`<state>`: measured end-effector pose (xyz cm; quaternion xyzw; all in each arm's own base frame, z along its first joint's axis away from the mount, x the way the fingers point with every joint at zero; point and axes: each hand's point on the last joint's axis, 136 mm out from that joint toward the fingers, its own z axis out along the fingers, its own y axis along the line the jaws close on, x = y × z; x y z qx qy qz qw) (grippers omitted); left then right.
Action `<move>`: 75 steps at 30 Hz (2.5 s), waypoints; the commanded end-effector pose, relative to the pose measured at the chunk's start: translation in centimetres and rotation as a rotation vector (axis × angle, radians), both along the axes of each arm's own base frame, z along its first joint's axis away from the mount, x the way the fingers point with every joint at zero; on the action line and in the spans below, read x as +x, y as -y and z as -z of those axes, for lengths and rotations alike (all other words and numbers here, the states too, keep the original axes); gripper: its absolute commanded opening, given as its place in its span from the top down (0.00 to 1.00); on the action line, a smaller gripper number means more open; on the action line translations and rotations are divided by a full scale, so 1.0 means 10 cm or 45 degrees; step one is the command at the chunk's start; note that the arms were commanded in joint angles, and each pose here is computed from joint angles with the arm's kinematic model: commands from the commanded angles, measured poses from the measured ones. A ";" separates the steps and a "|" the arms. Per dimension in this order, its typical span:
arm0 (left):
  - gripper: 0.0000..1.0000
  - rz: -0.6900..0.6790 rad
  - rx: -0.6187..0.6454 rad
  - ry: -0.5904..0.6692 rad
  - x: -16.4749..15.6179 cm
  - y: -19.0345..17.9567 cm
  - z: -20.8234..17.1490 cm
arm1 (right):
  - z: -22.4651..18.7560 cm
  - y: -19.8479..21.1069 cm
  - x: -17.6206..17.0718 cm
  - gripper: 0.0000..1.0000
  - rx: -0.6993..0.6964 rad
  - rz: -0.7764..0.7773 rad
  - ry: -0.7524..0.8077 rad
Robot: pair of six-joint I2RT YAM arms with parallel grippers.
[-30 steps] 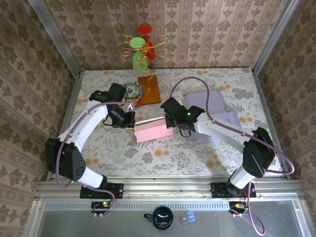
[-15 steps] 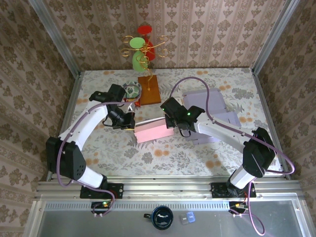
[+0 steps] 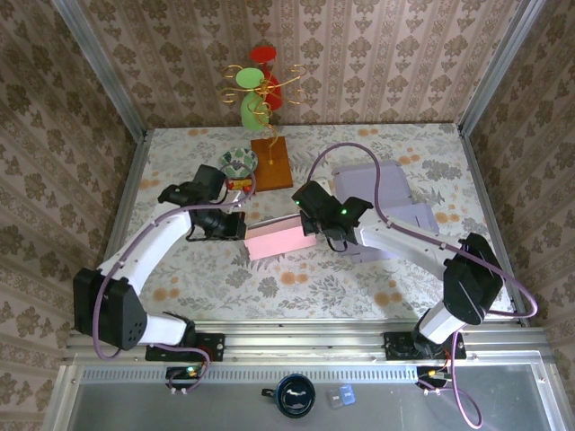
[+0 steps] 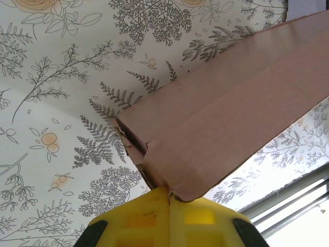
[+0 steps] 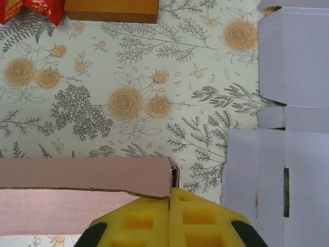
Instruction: Fold the paper box
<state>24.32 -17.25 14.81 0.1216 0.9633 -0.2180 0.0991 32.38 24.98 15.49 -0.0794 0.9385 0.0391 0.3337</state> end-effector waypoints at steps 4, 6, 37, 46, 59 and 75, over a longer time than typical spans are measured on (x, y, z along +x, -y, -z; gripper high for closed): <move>1.00 0.034 0.112 -0.026 -0.13 -0.12 0.19 | 0.05 0.03 -0.16 1.00 -0.016 -0.018 -0.044; 1.00 0.041 0.118 -0.025 -0.13 -0.11 0.20 | 0.00 0.04 -0.19 0.98 0.025 0.006 -0.058; 1.00 0.118 0.150 0.046 -0.11 0.02 0.08 | -0.10 0.00 -0.09 0.34 1.465 1.146 -0.574; 1.00 0.117 0.147 0.055 -0.11 0.02 0.05 | 0.10 0.06 -0.13 0.47 1.422 1.163 -0.574; 0.79 -0.006 0.029 0.080 -0.09 0.05 -0.17 | 0.22 0.14 -0.18 0.60 1.353 1.183 -0.566; 0.68 -0.963 -0.572 -0.037 0.13 -0.06 -0.48 | 0.38 0.14 -0.22 0.63 1.289 1.209 -0.598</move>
